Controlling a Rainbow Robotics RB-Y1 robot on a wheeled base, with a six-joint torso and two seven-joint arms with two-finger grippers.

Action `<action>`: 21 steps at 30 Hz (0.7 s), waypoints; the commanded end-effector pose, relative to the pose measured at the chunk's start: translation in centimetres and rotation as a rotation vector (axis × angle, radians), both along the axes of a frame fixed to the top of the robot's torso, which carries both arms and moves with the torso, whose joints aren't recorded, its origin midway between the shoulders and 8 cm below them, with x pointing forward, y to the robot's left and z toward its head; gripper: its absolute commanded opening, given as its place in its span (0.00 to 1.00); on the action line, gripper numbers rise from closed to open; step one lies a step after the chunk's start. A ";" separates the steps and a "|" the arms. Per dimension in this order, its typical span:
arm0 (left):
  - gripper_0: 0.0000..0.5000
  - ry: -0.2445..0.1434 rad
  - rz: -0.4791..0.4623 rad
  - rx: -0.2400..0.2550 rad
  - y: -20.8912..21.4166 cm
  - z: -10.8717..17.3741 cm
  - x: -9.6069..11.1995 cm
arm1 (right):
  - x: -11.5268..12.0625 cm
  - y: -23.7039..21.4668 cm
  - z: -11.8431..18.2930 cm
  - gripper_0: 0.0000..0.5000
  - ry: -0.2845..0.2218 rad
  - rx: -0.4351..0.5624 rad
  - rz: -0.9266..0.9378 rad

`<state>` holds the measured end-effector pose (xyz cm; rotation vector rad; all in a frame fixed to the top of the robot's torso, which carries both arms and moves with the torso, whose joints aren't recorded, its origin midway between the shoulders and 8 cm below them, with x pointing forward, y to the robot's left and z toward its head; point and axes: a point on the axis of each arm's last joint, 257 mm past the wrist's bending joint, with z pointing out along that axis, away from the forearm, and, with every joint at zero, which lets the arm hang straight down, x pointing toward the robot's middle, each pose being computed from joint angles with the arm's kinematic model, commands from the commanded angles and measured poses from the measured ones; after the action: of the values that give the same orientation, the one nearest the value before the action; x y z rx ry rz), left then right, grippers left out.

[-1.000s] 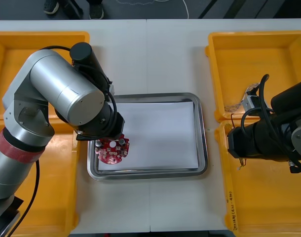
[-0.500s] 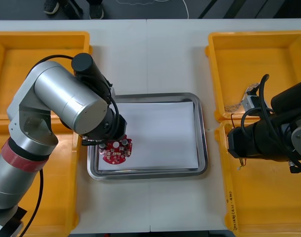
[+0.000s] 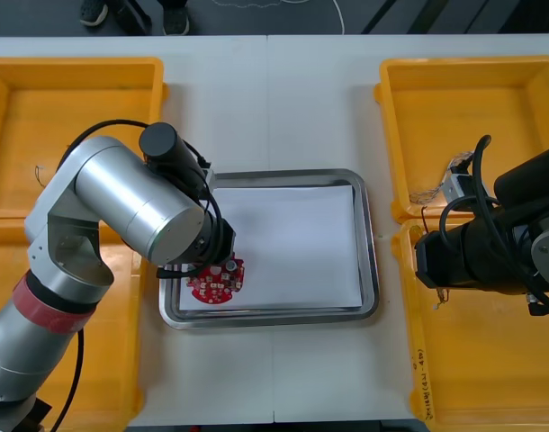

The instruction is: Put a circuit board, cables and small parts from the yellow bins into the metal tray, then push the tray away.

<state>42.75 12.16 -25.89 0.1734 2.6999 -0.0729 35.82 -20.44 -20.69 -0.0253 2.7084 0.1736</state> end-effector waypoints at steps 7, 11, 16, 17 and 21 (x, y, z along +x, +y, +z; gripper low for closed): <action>0.00 -0.017 -0.119 0.022 -1.9 -0.9 -0.8 | 0.9 -0.4 1.3 0.00 -0.047 -0.021 0.038; 0.00 -0.013 -0.120 0.029 -1.8 -1.2 -0.9 | 0.8 -0.3 1.2 0.00 -0.045 -0.022 0.039; 0.00 -0.010 -0.121 0.032 -1.9 -1.4 -1.1 | 0.8 -0.4 1.0 0.00 -0.034 -0.020 0.036; 0.00 -0.009 -0.123 0.037 -1.8 -1.5 -1.1 | 0.8 -0.5 0.9 0.00 -0.031 -0.021 0.034; 0.03 -0.011 -0.124 0.044 -1.8 -1.6 -1.1 | 0.8 -0.5 0.9 0.00 -0.031 -0.020 0.034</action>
<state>42.25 11.85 -27.10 0.1824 2.7001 -0.0577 35.85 -20.56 -20.82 -0.0211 2.7123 0.1709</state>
